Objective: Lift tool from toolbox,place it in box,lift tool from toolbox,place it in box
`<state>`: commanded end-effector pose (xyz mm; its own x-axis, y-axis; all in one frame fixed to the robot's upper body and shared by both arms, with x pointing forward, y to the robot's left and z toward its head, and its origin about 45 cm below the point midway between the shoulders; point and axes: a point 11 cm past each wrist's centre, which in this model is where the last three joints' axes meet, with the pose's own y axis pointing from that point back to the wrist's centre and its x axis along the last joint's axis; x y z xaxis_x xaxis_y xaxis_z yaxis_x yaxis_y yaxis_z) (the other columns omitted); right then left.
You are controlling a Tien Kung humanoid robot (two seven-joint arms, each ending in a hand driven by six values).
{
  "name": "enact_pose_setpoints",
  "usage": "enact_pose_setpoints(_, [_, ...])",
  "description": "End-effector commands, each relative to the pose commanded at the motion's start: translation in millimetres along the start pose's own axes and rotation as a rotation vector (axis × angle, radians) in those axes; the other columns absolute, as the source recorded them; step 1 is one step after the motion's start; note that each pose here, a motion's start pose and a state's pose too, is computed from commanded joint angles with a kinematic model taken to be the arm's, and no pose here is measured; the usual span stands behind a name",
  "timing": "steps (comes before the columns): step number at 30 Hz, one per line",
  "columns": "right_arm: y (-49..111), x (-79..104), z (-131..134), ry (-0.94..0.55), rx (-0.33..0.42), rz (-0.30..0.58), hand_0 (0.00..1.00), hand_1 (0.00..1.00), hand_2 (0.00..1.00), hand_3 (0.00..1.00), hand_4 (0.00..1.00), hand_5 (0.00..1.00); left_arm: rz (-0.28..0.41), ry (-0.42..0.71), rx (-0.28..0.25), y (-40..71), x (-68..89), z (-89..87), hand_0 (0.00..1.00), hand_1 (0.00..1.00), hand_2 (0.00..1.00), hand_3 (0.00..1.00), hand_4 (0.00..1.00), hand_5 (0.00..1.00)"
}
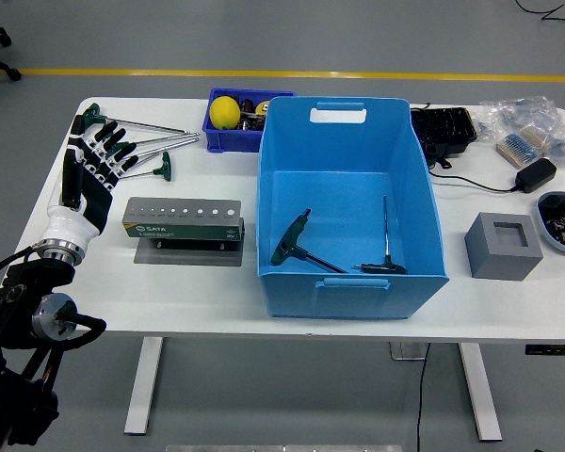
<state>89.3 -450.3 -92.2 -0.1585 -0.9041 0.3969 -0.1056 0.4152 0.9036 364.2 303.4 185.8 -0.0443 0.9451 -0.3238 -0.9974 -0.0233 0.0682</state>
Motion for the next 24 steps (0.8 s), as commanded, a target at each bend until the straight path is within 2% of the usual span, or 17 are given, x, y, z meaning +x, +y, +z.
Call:
enact_pose_setpoints(6, [0.0,0.4,0,0.000,0.000,0.000,0.710,0.691,0.734,0.599,0.831,0.721,0.015,-0.069,-0.007,-0.1,11.8,10.0,0.785,0.757,0.850,0.779,0.928,0.881])
enact_pose_setpoints(10, [-0.1,0.3,0,0.001,-0.001,0.000,0.709,0.691,0.734,0.600,0.830,0.720,0.026,-0.096,-0.008,3.2,16.9,9.1,0.783,0.761,0.853,0.780,0.924,0.874])
enact_pose_setpoints(24, [-0.3,0.0,4,-0.001,-0.005,-0.003,0.708,0.691,0.734,0.600,0.831,0.720,0.031,-0.086,-0.018,7.0,19.6,8.1,0.781,0.760,0.848,0.778,0.921,0.866])
